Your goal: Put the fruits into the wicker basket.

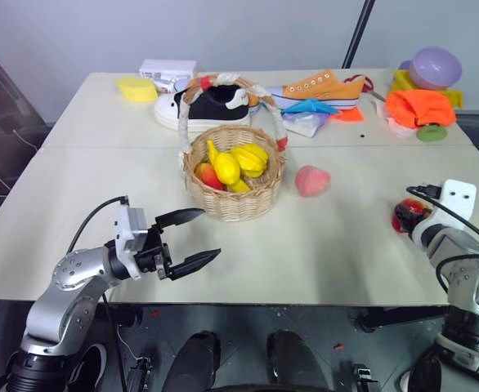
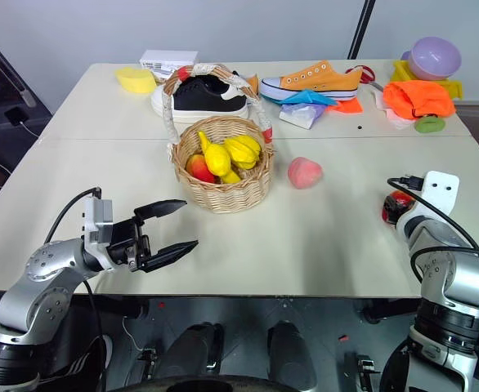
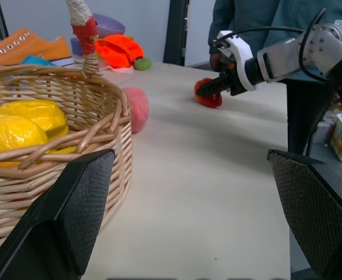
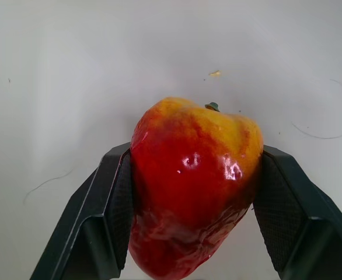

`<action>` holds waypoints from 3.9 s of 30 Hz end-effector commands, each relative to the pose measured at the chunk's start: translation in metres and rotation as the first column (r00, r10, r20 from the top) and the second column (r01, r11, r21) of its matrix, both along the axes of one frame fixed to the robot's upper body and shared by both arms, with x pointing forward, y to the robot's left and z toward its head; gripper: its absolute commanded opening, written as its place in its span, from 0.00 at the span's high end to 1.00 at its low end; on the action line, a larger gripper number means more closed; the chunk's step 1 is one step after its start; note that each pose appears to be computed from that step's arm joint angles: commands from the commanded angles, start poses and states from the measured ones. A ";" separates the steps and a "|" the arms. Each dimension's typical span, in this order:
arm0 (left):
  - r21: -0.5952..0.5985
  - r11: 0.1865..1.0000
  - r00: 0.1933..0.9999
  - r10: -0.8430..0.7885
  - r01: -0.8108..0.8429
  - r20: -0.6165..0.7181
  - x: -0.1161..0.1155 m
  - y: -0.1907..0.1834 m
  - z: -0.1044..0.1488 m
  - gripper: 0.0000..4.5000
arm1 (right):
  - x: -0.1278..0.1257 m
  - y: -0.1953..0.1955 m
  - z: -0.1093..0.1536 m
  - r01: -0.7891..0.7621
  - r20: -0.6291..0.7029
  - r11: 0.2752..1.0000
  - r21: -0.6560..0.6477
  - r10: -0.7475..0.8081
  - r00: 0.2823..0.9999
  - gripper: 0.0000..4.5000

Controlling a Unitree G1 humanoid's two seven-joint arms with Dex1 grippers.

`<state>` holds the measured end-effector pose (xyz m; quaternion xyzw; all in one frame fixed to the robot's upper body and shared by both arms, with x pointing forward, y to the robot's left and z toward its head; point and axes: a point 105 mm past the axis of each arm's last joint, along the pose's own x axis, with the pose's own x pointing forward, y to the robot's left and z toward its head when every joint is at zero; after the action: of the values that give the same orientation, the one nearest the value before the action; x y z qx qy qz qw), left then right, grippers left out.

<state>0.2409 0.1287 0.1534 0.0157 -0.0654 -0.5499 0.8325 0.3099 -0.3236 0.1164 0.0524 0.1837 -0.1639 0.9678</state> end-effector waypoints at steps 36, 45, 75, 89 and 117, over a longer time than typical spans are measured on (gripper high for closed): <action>-0.044 0.958 0.955 0.286 -0.283 0.079 0.005 0.045 0.013 0.00 | 0.038 0.304 0.114 -0.841 0.355 0.297 -0.453 0.925 0.135 0.01; -0.018 0.979 0.977 0.203 -0.203 0.061 0.003 0.037 0.011 0.00 | -0.020 0.240 0.107 -0.885 0.383 0.254 -0.389 0.919 0.095 0.01; -0.007 0.989 0.989 0.148 -0.148 0.013 0.002 0.023 0.000 0.00 | 0.070 0.143 0.035 -0.732 0.086 0.655 -0.187 0.753 0.652 0.01; -0.007 0.986 0.986 0.164 -0.164 0.025 0.002 0.024 0.002 0.00 | 0.083 0.144 0.027 -0.721 0.063 0.667 -0.186 0.741 0.669 0.06; -0.001 0.963 0.960 0.270 -0.271 0.070 0.022 0.054 0.005 0.00 | 0.005 0.275 0.119 -0.893 0.289 0.267 -0.362 0.943 0.165 0.36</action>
<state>0.2638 0.1843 0.1515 0.0370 -0.0702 -0.4286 0.9000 0.2997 -0.0496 0.2347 -0.0540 -0.0370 0.4958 0.8660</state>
